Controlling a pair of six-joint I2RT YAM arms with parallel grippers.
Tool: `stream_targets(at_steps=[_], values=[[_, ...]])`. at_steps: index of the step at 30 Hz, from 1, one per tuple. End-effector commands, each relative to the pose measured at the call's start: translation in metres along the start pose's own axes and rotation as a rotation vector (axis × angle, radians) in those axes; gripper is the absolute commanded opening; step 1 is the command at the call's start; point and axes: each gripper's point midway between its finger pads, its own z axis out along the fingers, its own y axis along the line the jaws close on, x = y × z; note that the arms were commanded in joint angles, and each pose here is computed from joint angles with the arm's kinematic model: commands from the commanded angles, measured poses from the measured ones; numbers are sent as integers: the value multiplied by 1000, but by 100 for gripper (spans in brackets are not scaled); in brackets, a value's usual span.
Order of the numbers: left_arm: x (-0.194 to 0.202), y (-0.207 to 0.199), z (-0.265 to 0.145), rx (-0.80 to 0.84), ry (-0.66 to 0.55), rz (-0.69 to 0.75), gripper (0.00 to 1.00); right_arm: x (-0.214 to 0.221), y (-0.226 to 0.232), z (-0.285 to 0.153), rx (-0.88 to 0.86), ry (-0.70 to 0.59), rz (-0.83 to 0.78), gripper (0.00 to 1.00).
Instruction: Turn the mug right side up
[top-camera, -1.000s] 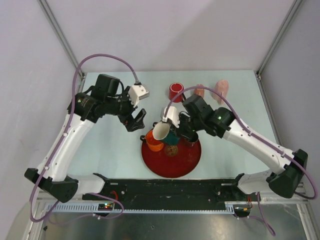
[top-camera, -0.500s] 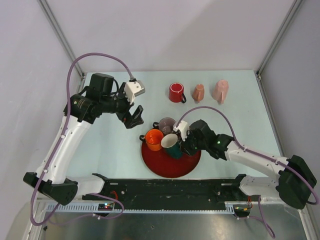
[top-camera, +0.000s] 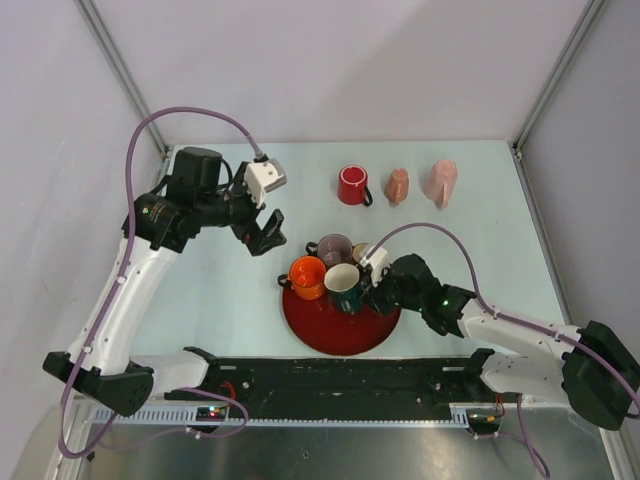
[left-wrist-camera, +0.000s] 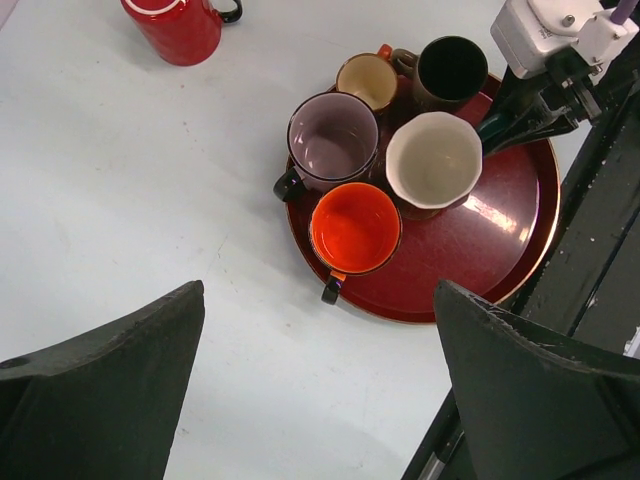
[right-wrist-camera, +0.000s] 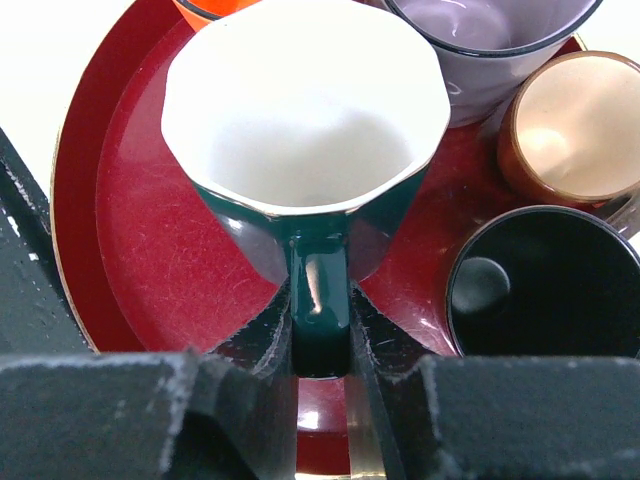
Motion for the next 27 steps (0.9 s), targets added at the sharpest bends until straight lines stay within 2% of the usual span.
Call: stream_targets(at_steps=[1, 4, 6, 14, 20, 22, 27], values=[[-10, 1, -3, -9, -48, 15, 100, -25, 7, -4, -11, -98, 13, 22], [-10, 2, -3, -8, -48, 15, 100, -22, 7, -8, -2, -87, 21, 38], [-11, 2, -2, -8, -51, 18, 100, -21, 5, -12, 5, -82, 20, 44], [-12, 3, -1, -7, -53, 24, 100, -25, 5, -26, 16, -95, 16, 57], [-13, 3, -1, -5, -58, 27, 100, -62, -2, -53, 51, -142, 32, 82], [-14, 3, 0, -3, -59, 26, 100, -79, -10, -66, 73, -149, 64, 95], [-14, 3, 0, -1, -62, 18, 100, -119, -61, -100, 180, -156, 256, 99]])
